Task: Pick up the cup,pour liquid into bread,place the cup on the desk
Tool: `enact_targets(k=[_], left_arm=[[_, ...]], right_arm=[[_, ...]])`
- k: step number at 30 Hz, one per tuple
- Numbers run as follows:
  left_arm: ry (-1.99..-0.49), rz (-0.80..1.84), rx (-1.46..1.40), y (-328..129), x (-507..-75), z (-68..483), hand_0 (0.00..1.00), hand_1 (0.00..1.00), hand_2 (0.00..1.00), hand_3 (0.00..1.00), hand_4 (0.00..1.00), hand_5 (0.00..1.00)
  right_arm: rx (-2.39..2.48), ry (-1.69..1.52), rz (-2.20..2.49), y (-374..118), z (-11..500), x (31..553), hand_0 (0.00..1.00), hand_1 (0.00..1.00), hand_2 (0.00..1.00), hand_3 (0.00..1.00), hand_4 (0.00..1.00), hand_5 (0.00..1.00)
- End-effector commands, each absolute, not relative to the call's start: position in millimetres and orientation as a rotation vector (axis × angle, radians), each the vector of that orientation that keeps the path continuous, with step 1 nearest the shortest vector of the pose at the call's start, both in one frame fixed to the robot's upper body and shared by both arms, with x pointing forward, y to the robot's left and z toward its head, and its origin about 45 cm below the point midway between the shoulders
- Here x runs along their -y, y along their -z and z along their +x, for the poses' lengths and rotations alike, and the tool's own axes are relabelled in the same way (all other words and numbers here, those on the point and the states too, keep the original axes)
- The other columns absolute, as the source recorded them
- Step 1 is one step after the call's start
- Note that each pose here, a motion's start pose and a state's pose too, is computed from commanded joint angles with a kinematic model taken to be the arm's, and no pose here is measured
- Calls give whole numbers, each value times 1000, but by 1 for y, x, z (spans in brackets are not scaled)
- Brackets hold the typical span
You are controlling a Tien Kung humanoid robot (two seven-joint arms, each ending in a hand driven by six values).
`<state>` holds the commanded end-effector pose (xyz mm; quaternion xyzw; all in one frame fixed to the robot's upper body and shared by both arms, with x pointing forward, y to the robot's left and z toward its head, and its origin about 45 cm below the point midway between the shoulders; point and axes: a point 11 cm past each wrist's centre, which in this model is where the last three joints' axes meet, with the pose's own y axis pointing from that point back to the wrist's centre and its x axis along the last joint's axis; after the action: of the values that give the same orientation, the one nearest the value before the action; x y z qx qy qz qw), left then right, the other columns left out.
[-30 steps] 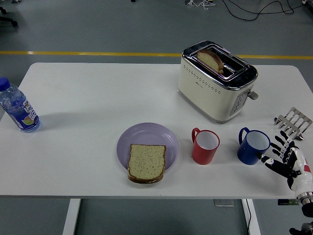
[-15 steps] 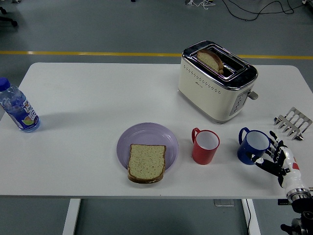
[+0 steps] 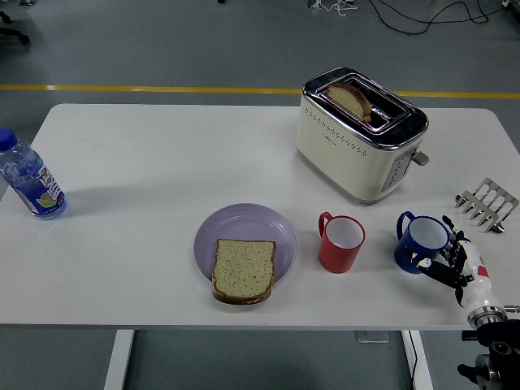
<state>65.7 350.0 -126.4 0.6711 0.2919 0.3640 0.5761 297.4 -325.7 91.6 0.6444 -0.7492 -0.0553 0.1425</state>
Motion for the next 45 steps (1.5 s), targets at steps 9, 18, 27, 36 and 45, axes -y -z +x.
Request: enact_targets(k=[9, 18, 27, 36, 45], left_arm=[[-851, 1572, -680, 126, -350, 66, 670, 738, 740, 634, 397, 998], [-851, 1570, -682, 127, -349, 66, 669, 738, 740, 634, 397, 998], [-847, 1570, -681, 127, -348, 64, 670, 738, 740, 635, 397, 998], [-843, 1570, -683, 127, -347, 63, 670, 739, 740, 635, 399, 998], [-835, 1573, -684, 128, -346, 60, 670, 739, 740, 635, 399, 998]], right_arm=[[2158, 156, 1860, -89, 302, 319, 911, 837, 932, 965, 998, 107], [2168, 172, 1858, -88, 305, 317, 911, 834, 928, 965, 998, 109], [2177, 209, 1855, -84, 307, 317, 913, 832, 927, 961, 998, 109], [2206, 226, 1841, -82, 307, 319, 899, 812, 907, 936, 998, 125], [2199, 247, 1836, -77, 306, 319, 888, 801, 887, 917, 998, 125]])
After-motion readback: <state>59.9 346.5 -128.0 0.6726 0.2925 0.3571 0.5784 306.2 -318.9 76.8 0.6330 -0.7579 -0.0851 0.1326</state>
